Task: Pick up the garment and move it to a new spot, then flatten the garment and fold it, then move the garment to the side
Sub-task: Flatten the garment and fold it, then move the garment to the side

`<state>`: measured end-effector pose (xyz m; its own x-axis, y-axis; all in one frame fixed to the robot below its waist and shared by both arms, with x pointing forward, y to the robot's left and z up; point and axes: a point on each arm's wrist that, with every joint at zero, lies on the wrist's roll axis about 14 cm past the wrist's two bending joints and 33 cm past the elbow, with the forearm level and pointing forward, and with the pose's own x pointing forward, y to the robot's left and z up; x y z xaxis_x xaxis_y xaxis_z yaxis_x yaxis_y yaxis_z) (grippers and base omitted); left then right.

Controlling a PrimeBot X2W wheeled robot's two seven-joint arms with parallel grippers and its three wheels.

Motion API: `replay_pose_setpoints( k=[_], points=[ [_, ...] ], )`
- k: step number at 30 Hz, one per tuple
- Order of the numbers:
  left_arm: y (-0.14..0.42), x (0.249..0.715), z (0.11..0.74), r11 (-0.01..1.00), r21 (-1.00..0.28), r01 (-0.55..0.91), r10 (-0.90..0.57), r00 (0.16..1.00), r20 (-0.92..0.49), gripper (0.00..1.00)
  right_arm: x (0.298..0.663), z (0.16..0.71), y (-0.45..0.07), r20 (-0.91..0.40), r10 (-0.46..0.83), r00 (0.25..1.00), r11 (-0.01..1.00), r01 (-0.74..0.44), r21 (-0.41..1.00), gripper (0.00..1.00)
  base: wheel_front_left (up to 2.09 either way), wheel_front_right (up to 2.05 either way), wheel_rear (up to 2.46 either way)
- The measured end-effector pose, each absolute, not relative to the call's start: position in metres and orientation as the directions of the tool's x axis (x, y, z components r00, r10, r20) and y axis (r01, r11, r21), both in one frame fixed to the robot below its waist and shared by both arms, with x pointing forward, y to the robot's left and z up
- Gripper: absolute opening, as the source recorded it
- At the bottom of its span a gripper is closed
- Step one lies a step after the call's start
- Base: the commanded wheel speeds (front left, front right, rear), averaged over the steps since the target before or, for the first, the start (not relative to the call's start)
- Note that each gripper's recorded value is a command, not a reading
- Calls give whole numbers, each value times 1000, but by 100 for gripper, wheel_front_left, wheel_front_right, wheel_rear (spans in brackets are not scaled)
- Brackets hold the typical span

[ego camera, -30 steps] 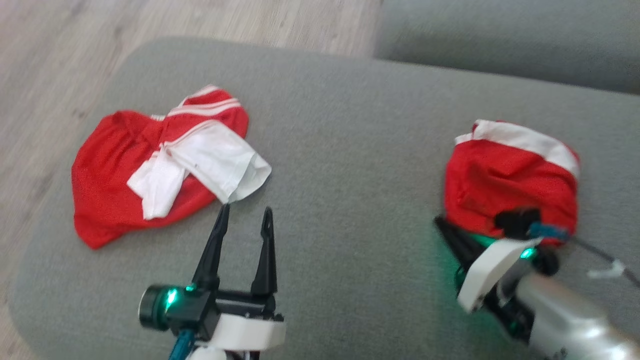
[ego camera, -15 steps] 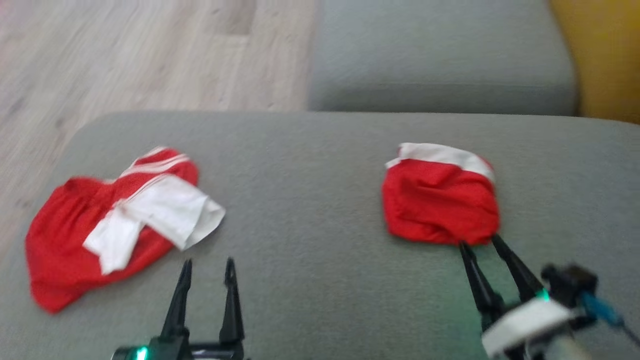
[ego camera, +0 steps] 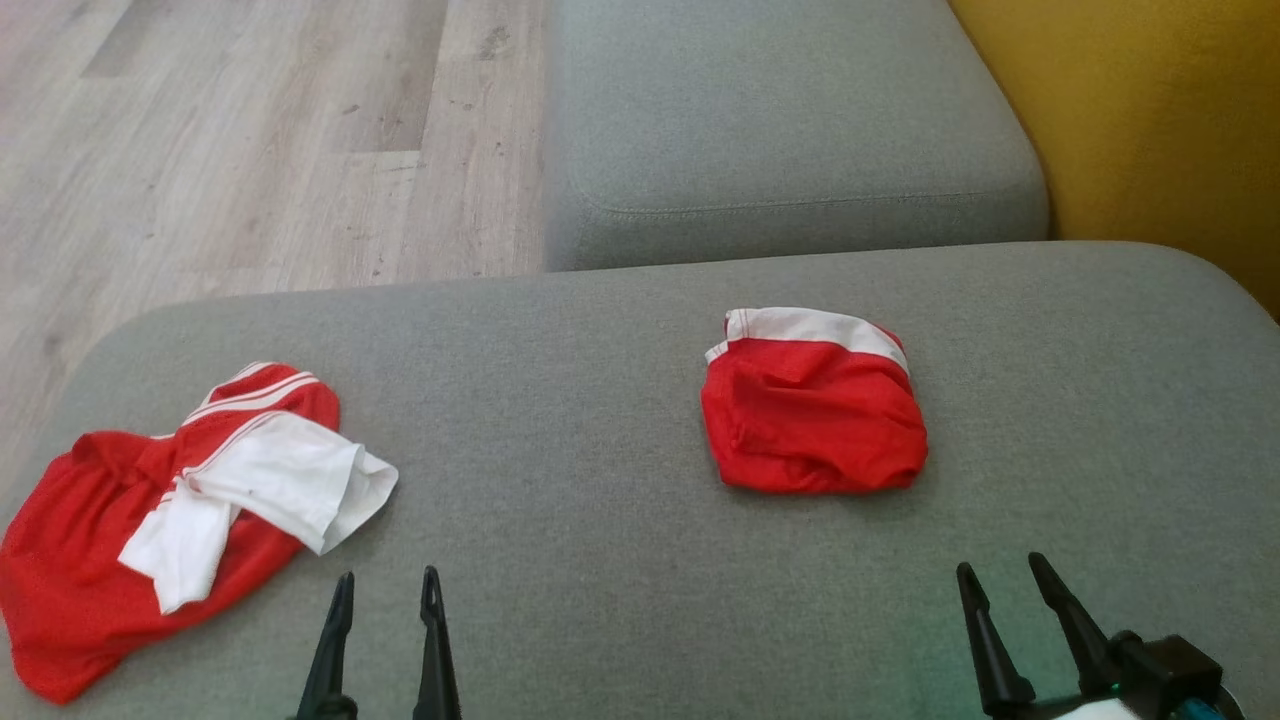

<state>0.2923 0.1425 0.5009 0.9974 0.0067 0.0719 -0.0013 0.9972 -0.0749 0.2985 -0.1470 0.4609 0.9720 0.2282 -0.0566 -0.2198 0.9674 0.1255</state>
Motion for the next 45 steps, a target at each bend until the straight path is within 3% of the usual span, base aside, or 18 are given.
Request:
replay_pose_setpoints(
  k=[28, 38, 45],
  points=[
    [143, 291, 480, 997, -73, 18, -18, 1000, 3, 100, 308, 458, -151, -70, 211, 975, 971, -201, 133, 100, 0, 0, 0],
    [147, 290, 468, 996, -86, -3, -1, 999, -45, 100, 356, 436, -154, -150, 187, 971, 964, -152, 216, 100, 0, 0, 0],
    [144, 308, 473, 996, -91, 7, -11, 999, -38, 100, 424, 427, -162, -258, 177, 950, 961, -111, 252, 100, 0, 0, 0]
  ],
)
